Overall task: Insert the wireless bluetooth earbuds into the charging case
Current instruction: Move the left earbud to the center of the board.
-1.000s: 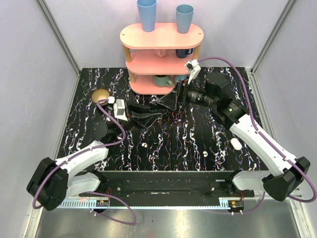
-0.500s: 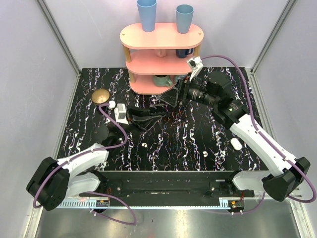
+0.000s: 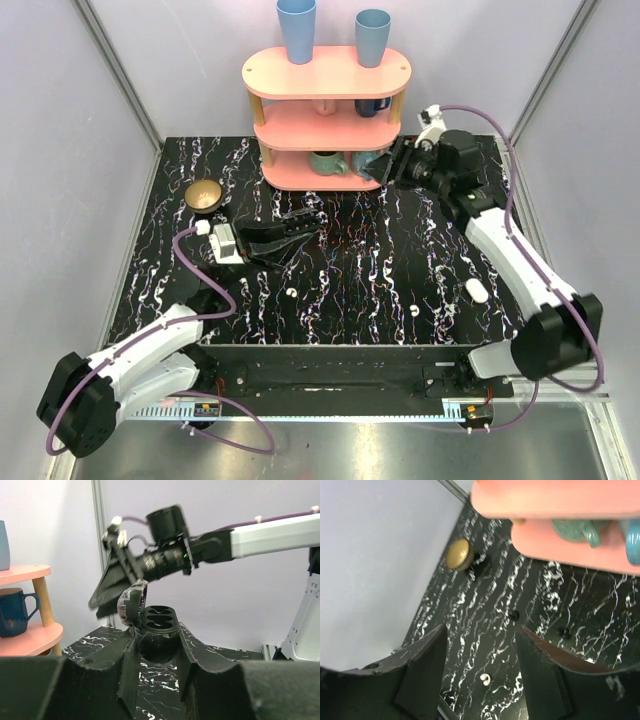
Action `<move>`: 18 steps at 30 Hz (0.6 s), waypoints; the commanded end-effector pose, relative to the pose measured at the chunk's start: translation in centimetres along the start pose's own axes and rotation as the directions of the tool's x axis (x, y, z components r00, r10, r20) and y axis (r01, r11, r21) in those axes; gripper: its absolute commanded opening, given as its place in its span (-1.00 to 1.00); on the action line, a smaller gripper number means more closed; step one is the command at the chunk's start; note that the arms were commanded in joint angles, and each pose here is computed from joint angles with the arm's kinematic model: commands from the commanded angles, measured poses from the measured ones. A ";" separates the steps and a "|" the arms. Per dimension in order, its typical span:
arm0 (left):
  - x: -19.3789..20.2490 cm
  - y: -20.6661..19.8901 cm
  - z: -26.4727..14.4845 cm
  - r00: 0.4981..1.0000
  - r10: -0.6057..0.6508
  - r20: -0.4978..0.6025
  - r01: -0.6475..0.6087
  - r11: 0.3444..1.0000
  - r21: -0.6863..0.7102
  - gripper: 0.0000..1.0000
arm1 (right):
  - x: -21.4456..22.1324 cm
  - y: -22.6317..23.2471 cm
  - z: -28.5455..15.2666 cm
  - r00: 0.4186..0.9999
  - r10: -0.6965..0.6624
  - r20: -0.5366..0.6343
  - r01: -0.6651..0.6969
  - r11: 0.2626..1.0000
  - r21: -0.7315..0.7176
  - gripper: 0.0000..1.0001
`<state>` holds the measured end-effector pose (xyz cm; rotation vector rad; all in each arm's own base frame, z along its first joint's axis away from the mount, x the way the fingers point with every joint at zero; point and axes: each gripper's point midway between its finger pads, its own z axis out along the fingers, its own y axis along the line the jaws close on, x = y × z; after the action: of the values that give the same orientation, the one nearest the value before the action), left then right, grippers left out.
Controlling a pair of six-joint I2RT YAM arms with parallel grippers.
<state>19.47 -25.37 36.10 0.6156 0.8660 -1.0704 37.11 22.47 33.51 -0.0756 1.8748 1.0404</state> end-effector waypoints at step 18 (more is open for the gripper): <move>-2.4 -0.2 0.1 0.998 0.058 0.006 -0.058 0.998 -0.014 -1.00 | 14.2 -15.7 12.2 0.907 0.240 -0.346 -0.161 0.957 0.243 0.10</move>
<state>19.21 -24.99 35.32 0.6335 0.9300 -1.0450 42.54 25.06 9.43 0.0791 2.4480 1.0087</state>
